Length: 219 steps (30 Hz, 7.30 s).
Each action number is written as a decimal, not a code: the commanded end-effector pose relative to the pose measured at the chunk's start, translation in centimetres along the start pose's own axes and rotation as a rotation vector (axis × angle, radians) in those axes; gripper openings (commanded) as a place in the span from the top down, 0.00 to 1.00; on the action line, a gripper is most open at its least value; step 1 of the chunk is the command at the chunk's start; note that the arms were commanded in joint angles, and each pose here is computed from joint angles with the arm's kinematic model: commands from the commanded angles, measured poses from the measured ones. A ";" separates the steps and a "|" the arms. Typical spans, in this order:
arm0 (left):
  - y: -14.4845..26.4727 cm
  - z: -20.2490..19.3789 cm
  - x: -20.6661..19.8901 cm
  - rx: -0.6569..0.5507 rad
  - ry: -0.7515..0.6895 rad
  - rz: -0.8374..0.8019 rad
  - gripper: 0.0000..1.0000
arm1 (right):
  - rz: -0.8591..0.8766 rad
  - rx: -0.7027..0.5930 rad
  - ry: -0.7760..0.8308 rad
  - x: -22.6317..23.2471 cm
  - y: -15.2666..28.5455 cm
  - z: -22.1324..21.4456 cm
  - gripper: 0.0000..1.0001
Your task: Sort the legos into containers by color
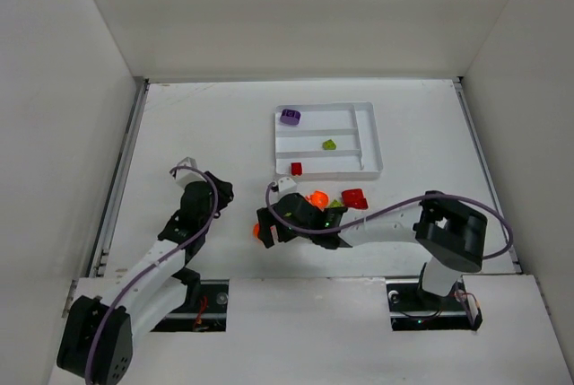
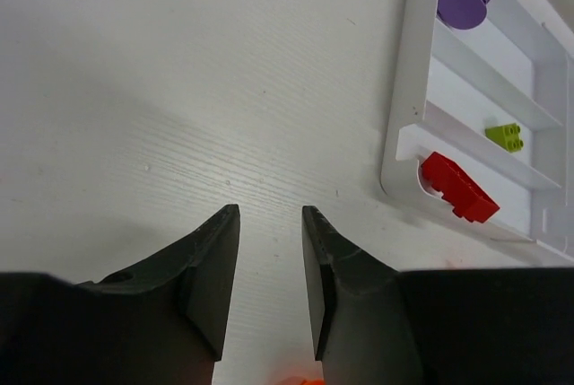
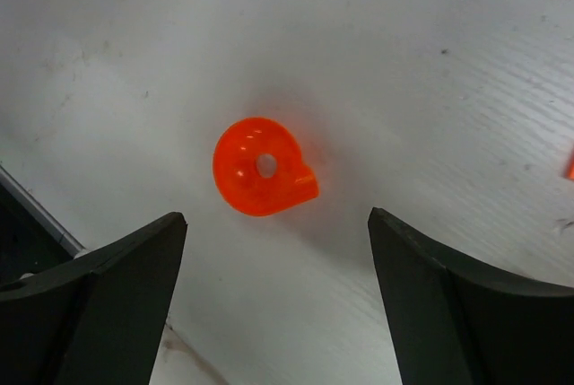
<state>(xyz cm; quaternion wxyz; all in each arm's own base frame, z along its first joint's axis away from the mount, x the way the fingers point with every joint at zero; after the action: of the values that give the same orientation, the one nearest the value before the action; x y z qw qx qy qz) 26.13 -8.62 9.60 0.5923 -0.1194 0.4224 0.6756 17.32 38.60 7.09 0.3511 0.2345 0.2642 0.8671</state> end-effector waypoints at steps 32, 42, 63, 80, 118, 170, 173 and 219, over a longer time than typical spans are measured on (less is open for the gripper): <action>0.1 0.9 -1.0 -0.034 0.130 -0.117 0.59 | -0.202 0.111 0.147 1.1 -3.6 -0.8 0.37; 0.1 0.2 -1.7 -0.008 0.099 -0.135 0.56 | -0.210 -0.014 0.093 0.5 -0.6 4.0 0.54; -0.3 -6.5 -12.6 0.176 -0.288 -0.256 0.44 | -0.810 -0.208 -0.355 -35.0 6.8 11.6 0.52; -5.2 -9.0 -16.6 0.185 -0.621 -0.115 0.37 | -0.872 -0.267 -0.412 -37.4 7.0 12.5 0.24; -6.2 -11.6 -18.8 0.204 -0.670 -0.163 0.82 | -0.662 -0.445 -0.418 -29.0 11.4 11.2 0.17; 0.5 -5.8 -11.8 0.234 -0.257 -0.312 0.58 | -0.292 -0.114 -0.189 -9.8 12.2 0.3 0.35; 1.1 -7.0 -10.8 0.257 -0.240 -0.311 0.57 | -0.288 -0.071 -0.177 -8.7 11.7 -0.4 0.30; 6.7 -14.1 -12.7 0.463 0.078 -0.419 0.58 | -0.107 -0.248 -0.356 -7.3 8.3 4.0 0.74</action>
<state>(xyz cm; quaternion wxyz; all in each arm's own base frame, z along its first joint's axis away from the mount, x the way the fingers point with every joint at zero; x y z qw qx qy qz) 18.31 -26.43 10.95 0.7126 -0.0572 0.5482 0.4341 19.79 27.67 10.81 0.4918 0.3062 0.1712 0.7969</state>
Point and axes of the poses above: each gripper's point midway between its finger pads, its own y axis back along the fingers, its own x axis along the line the jaws close on, z = x × y, the point moved 2 cm from there along y, back along the fingers, and after that the axes turned 10 degrees about y, right-handed, at the moved point
